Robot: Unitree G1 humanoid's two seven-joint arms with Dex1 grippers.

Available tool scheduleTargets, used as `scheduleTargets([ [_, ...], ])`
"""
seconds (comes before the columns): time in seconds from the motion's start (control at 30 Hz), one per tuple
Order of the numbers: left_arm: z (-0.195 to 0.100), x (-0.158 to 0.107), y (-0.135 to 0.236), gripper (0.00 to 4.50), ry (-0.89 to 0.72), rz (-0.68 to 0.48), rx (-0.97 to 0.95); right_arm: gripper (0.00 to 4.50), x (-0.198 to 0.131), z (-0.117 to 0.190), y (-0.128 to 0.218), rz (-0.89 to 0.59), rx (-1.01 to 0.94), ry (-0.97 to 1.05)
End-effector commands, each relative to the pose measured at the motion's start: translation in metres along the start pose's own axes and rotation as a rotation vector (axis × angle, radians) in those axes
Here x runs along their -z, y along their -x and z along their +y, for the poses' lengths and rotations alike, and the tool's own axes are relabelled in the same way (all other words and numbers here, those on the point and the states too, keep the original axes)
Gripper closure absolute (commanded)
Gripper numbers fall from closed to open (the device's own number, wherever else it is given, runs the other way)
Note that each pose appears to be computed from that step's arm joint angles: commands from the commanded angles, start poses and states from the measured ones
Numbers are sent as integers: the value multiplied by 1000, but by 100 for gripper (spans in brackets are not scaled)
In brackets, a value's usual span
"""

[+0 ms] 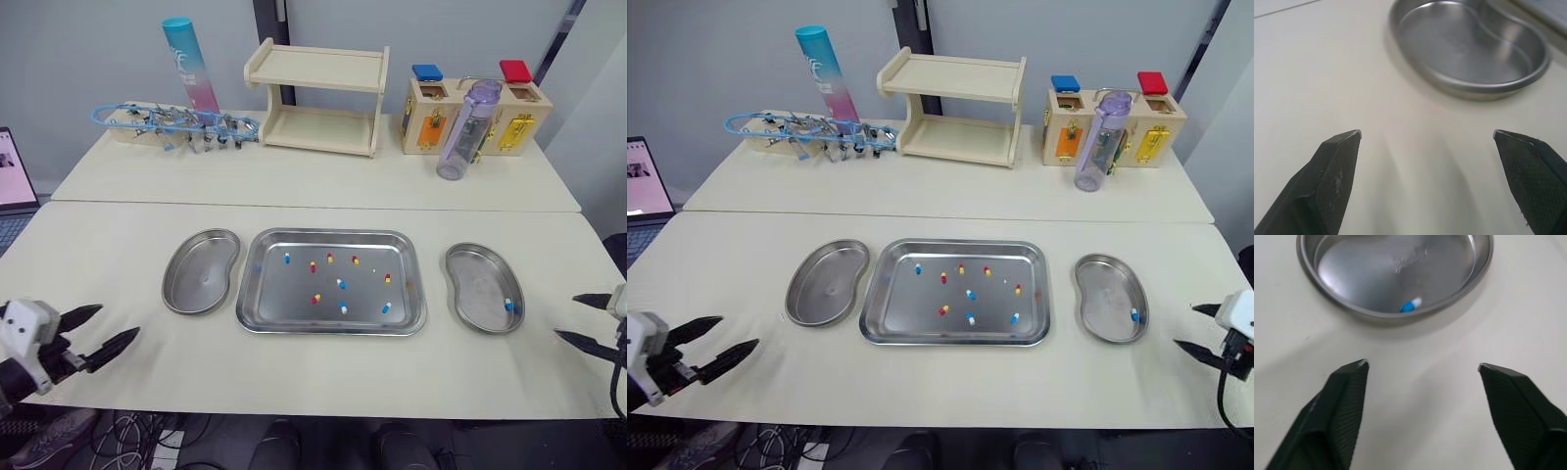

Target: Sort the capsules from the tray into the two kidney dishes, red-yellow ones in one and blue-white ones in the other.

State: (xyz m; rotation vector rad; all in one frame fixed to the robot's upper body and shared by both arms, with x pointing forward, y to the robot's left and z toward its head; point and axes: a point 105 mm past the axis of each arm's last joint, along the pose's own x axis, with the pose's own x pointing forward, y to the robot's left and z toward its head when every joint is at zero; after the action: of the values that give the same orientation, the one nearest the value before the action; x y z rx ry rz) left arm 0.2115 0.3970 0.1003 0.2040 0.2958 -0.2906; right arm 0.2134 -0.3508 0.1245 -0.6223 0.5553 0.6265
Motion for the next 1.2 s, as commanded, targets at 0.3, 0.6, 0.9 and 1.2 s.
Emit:
scheduleTargets([
  [0.3, 9, 11, 24, 0, 34, 46, -97, 2, 4, 5, 7, 17, -1, -41],
  [0.6, -11, 5, 18, 0, 38, 23, -44, 2, 9, 9, 8, 53, -40, -74],
  [0.9, -86, -21, -3, 0, 48, -104, 181, 2, 18, 17, 12, 71, -47, -85],
  [1.2, -174, -36, -40, 0, 99, -218, 404, 2, 16, 23, 18, 46, -56, -73],
])
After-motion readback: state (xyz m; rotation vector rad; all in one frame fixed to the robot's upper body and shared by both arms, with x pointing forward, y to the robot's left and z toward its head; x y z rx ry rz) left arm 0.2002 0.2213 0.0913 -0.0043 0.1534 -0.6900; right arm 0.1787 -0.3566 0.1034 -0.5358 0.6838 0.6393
